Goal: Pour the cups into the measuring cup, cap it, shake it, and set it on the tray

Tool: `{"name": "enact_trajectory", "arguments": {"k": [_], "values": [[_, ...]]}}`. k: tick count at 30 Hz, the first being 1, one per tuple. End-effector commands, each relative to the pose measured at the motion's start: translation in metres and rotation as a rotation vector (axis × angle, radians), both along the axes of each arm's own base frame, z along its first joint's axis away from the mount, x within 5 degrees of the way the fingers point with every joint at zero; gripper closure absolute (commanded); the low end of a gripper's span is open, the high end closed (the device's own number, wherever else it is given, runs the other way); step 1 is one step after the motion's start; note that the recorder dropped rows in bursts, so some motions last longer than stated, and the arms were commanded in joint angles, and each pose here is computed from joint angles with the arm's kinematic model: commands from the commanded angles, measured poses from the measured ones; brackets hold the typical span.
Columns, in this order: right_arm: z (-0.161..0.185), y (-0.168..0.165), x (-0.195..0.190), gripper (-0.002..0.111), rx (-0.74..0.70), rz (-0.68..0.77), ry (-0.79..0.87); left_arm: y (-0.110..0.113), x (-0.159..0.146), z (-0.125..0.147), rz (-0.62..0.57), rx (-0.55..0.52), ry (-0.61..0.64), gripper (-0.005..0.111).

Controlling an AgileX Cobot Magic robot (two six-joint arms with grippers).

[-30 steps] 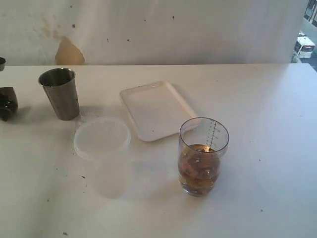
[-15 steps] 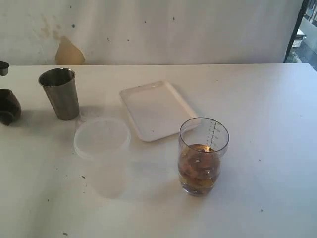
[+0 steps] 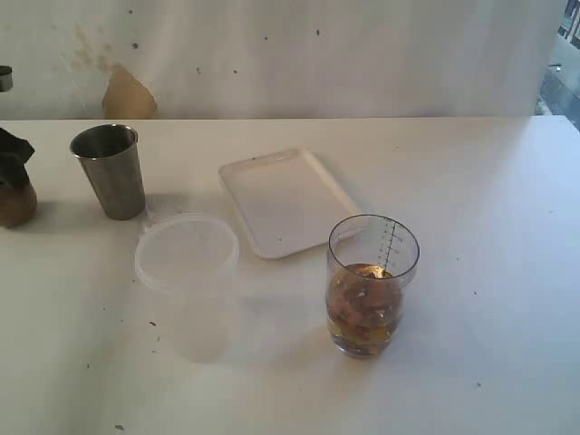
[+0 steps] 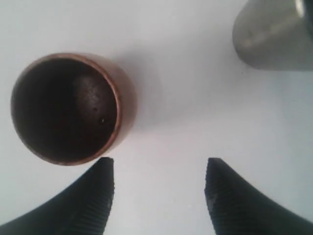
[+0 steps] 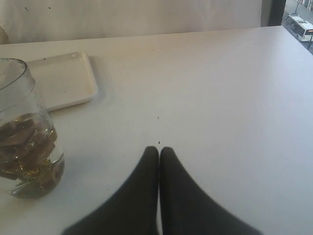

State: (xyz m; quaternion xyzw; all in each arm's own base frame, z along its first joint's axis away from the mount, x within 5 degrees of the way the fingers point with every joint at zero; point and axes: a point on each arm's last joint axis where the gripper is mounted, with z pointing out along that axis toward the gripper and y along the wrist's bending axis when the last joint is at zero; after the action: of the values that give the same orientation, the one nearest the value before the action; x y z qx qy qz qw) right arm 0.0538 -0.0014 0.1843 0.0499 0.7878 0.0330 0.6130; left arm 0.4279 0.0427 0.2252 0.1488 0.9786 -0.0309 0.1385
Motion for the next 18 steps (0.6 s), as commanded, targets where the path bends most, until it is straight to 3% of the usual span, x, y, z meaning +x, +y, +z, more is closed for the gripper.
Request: {"name": "enact_trajectory", "arguments": {"k": [1, 7, 14, 16, 18], "values": [[-0.001, 0.0, 0.0, 0.108, -0.001, -0.006, 0.0, 0.0, 0.009, 0.007, 0.034, -0.018, -0.068, 0.053], [-0.001, 0.0, 0.0, 0.108, -0.001, -0.006, 0.0, 0.003, 0.028, -0.035, 0.053, -0.006, -0.082, 0.053], [-0.001, 0.0, 0.0, 0.108, -0.001, -0.006, 0.0, 0.004, 0.027, -0.071, 0.036, -0.005, 0.038, 0.055], [-0.001, 0.0, 0.0, 0.108, -0.001, -0.006, 0.0, 0.005, 0.026, -0.074, 0.027, 0.011, 0.062, 0.069], [-0.001, 0.0, 0.0, 0.108, -0.001, -0.006, 0.0, 0.005, 0.023, -0.075, 0.02, 0.012, 0.095, 0.092]]}}
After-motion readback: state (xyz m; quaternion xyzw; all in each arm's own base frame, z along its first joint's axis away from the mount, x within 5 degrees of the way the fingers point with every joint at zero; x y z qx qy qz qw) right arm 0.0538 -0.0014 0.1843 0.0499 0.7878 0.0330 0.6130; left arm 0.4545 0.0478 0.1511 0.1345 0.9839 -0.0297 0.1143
